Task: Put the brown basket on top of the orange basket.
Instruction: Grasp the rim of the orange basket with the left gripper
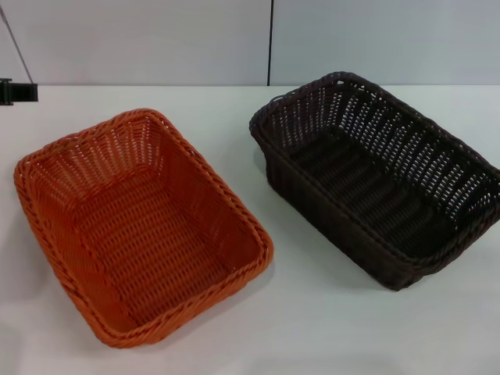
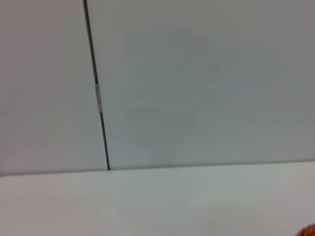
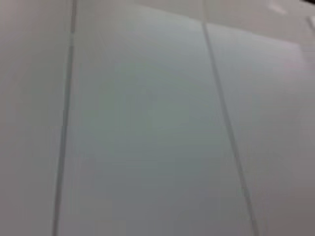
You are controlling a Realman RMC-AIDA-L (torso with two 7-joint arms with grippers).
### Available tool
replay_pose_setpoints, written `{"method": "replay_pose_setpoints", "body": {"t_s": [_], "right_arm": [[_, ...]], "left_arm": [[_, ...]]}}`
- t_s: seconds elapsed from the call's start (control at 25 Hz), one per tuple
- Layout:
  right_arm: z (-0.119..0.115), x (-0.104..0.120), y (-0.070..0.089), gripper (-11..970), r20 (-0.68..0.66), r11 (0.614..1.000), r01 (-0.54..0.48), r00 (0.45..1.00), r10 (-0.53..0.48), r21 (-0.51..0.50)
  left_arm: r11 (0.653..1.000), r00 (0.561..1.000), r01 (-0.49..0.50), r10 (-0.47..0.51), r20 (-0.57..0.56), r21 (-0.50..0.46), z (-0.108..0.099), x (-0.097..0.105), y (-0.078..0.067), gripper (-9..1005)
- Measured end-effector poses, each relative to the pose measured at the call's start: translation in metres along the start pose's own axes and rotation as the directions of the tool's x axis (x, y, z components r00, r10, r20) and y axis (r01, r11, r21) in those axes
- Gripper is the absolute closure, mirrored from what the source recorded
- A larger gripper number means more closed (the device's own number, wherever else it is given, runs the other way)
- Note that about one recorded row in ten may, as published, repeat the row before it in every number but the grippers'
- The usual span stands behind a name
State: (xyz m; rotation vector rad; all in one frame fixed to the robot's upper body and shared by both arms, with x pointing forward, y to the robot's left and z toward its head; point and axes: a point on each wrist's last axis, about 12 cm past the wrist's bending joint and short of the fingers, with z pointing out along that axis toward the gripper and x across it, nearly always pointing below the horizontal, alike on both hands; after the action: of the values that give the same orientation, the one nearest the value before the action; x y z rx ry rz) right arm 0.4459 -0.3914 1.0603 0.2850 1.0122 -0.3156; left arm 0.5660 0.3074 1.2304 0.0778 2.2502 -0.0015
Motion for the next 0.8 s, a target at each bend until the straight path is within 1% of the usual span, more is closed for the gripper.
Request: {"method": "replay_pose_setpoints", "body": {"t_s": [0.04, 0.08, 0.12, 0.16, 0.2, 0.24, 0.28, 0.36, 0.44, 0.56, 0.8], "right_arm": [[0.000, 0.001, -0.002, 248, -0.005, 1.000, 0.003, 1.000, -0.003, 0.015], [-0.001, 0.001, -0.003, 248, -0.014, 1.000, 0.004, 1.000, -0.004, 0.024], [-0.001, 0.003, -0.004, 248, -0.026, 1.000, 0.006, 1.000, -0.005, 0.031], [-0.002, 0.005, -0.006, 248, -0.049, 0.999, 0.009, 0.999, -0.007, 0.039], [-0.002, 0.005, -0.006, 248, -0.049, 0.999, 0.009, 0.999, -0.007, 0.039], [-0.003, 0.007, -0.008, 248, -0.067, 0.999, 0.011, 0.998, -0.008, 0.047], [-0.003, 0.007, -0.008, 248, -0.067, 0.999, 0.011, 0.998, -0.008, 0.047], [-0.003, 0.008, -0.011, 248, -0.082, 0.998, 0.022, 0.996, -0.017, 0.061], [-0.002, 0.009, -0.012, 248, -0.084, 0.998, 0.024, 0.996, -0.019, 0.065], [0.000, 0.009, -0.013, 248, -0.083, 0.997, 0.029, 0.996, -0.023, 0.068], [0.002, 0.008, -0.012, 249, -0.075, 0.998, 0.029, 0.997, -0.025, 0.056]], "left_arm": [[1.000, 1.000, 0.000, 0.000, 0.000, 0.000, 0.000, 0.000, 0.000, 162], [1.000, 1.000, 0.009, -0.009, -0.006, 0.002, -0.004, 0.001, -0.001, 160], [0.999, 0.999, 0.032, -0.032, -0.036, 0.004, -0.008, 0.007, -0.003, 158], [0.999, 0.994, 0.047, -0.047, -0.098, 0.003, -0.006, 0.014, -0.004, 156], [0.999, 0.994, 0.047, -0.047, -0.098, 0.003, -0.006, 0.014, -0.004, 156], [0.999, 0.987, 0.054, -0.053, -0.155, -0.001, -0.002, 0.021, -0.003, 156], [0.999, 0.987, 0.054, -0.053, -0.155, -0.001, -0.002, 0.021, -0.003, 157], [0.998, 0.973, 0.066, -0.068, -0.219, -0.017, 0.005, 0.031, -0.005, 157], [0.997, 0.970, 0.069, -0.071, -0.230, -0.020, 0.007, 0.033, -0.006, 158], [0.997, 0.958, 0.067, -0.071, -0.276, -0.024, 0.015, 0.044, -0.012, 158], [0.996, 0.945, 0.076, -0.086, -0.314, -0.041, 0.021, 0.052, -0.016, 160]]}}
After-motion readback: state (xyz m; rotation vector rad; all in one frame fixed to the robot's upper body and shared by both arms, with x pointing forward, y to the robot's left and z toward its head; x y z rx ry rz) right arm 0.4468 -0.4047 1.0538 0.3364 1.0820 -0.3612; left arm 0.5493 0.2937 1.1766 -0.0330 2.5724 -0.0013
